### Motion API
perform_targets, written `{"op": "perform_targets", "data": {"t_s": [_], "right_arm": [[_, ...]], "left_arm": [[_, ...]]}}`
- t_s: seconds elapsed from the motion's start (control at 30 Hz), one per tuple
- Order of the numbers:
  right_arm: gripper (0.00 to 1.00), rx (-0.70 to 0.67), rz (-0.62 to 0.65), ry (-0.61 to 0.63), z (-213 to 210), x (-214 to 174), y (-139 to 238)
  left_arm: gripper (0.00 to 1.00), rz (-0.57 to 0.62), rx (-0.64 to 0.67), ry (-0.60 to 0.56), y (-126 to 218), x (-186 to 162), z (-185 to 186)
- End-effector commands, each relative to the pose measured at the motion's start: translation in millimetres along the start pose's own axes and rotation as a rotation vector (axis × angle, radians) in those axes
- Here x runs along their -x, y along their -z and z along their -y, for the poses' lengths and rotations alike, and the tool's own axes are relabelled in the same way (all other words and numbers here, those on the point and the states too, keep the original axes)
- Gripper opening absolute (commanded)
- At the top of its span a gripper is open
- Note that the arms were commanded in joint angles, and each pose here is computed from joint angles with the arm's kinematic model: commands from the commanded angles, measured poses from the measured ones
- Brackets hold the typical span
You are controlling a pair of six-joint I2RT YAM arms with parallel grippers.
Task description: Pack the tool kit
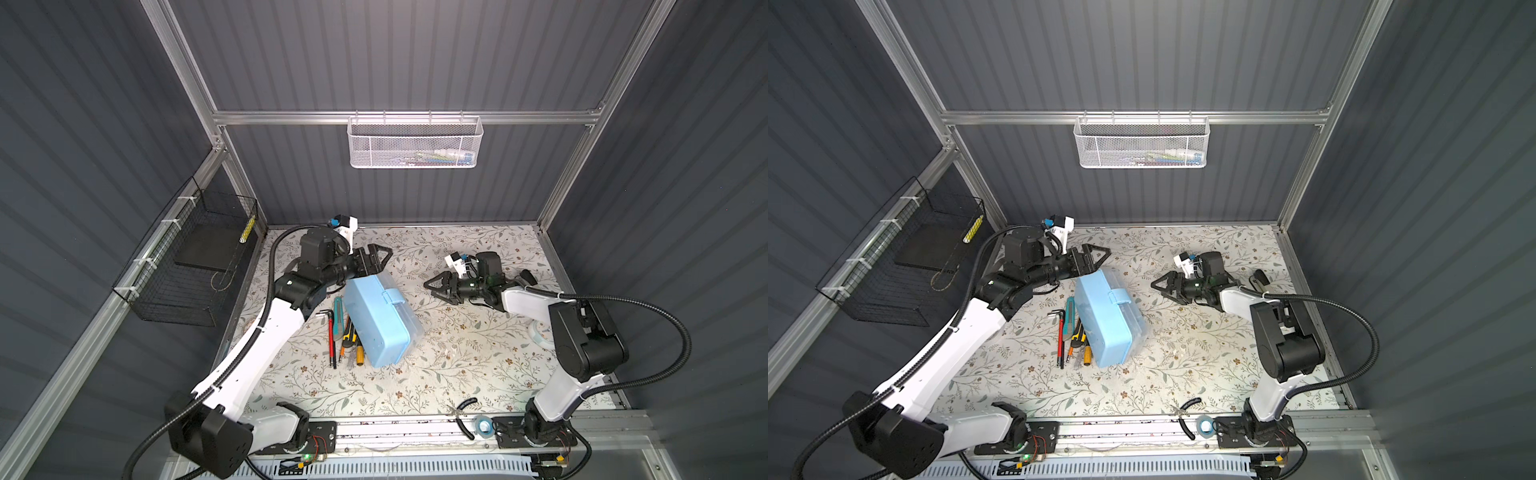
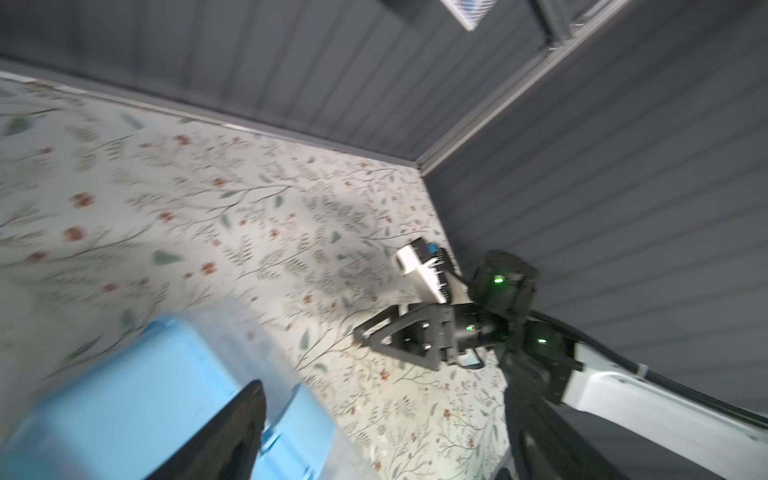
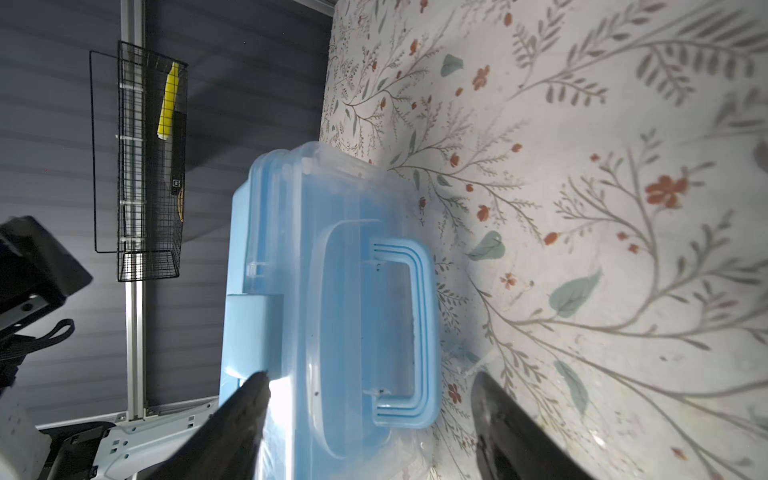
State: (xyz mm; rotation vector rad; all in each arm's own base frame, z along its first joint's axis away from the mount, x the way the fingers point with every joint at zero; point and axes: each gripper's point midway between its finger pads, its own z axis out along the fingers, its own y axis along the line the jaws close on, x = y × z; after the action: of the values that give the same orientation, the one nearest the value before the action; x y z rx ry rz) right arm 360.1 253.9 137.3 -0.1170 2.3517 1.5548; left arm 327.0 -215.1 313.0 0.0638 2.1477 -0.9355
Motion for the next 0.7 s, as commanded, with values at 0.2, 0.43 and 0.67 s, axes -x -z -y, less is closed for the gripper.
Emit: {"op": "perform_targets", "data": {"t_s": [0.2,0.43,0.67], "right_arm": [[0.77,-0.024,-0.045,-0.045,1,-5,-11],[0.73,-0.114,-0.115,-0.138,30,-24,-31],[0.70,-0.120,-0.170,-0.160,38,-35,-53]], "left_arm": [[0.89,-0.204,0.564,0.182,48,-109,-126],[0.88,-0.243,0.564,0.230,41,-133,-137],[0.87,-0.275,0.487,0.257,12,-150,-141]]}}
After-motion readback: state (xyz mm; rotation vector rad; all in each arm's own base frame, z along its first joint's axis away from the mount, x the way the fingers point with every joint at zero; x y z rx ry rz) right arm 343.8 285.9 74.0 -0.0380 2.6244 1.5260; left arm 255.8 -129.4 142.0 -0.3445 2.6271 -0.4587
